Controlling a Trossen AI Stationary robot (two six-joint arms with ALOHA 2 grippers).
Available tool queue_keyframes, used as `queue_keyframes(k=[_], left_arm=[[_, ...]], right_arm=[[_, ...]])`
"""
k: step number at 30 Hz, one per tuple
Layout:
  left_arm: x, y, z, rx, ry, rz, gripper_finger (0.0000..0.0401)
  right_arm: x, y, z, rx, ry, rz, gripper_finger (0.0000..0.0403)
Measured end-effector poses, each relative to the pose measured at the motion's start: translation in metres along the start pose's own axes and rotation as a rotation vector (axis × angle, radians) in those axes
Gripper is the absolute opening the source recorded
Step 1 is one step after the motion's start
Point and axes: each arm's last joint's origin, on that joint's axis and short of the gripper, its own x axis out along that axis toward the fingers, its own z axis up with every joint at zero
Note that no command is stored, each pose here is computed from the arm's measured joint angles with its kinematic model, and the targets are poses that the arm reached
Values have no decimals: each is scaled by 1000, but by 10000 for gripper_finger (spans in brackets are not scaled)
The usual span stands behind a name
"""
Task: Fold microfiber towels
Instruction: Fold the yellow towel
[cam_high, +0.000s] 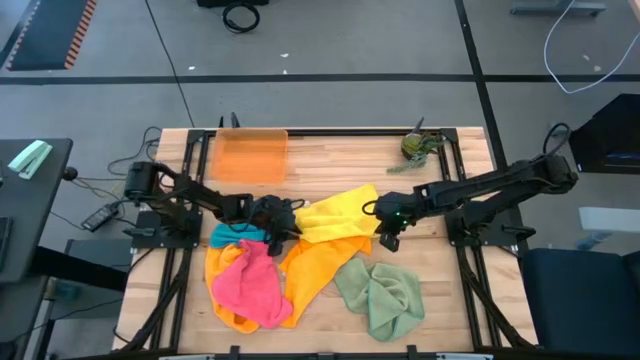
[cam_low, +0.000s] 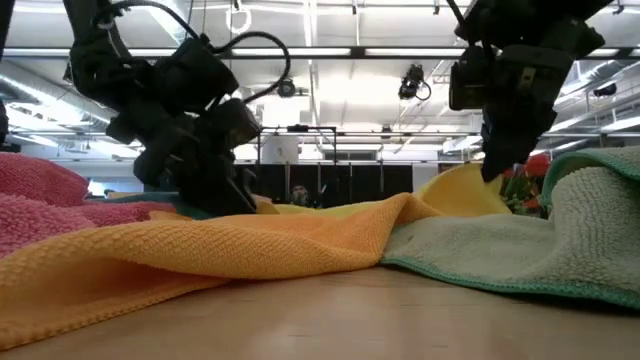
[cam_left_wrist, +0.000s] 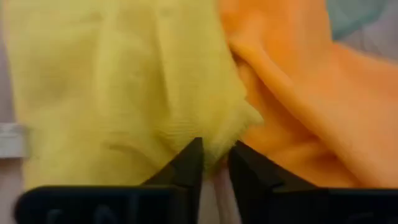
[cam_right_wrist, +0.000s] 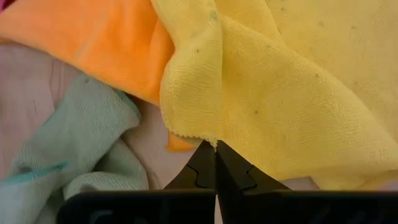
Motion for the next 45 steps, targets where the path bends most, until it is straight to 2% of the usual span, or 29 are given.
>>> queue_keyframes(k=[6, 11, 14, 18, 22, 26, 31, 33, 38, 45], left_arm=[[2, -7, 13, 179, -41, -18, 195], [5, -20, 18, 305, -45, -51, 231], [6, -23, 19, 355, -33, -15, 227], [6, -23, 20, 429, -19, 37, 202], [5, -25, 16, 511, 36, 36, 179], [-4, -39, 20, 699, 48, 16, 173], [-10, -50, 24, 957, 100, 155, 182], [-9, -51, 21, 1032, 145, 169, 185], [-8, -49, 15, 1086, 200, 155, 179], [-6, -45, 14, 1089, 244, 216, 173]], right_arm=[[-3, 3, 5, -38, -14, 14, 2], [-3, 3, 5, -47, -15, 15, 2], [-3, 3, 5, -58, -15, 14, 2], [-3, 2, 5, -66, -16, 12, 2], [-3, 1, 6, -61, -13, 21, 2], [-4, 1, 6, -70, -13, 22, 2], [-4, 0, 7, -67, -16, 19, 2], [-4, -1, 8, -68, -18, 17, 2], [-4, -2, 8, -70, -19, 18, 2], [-4, -1, 9, -72, -25, 20, 2]])
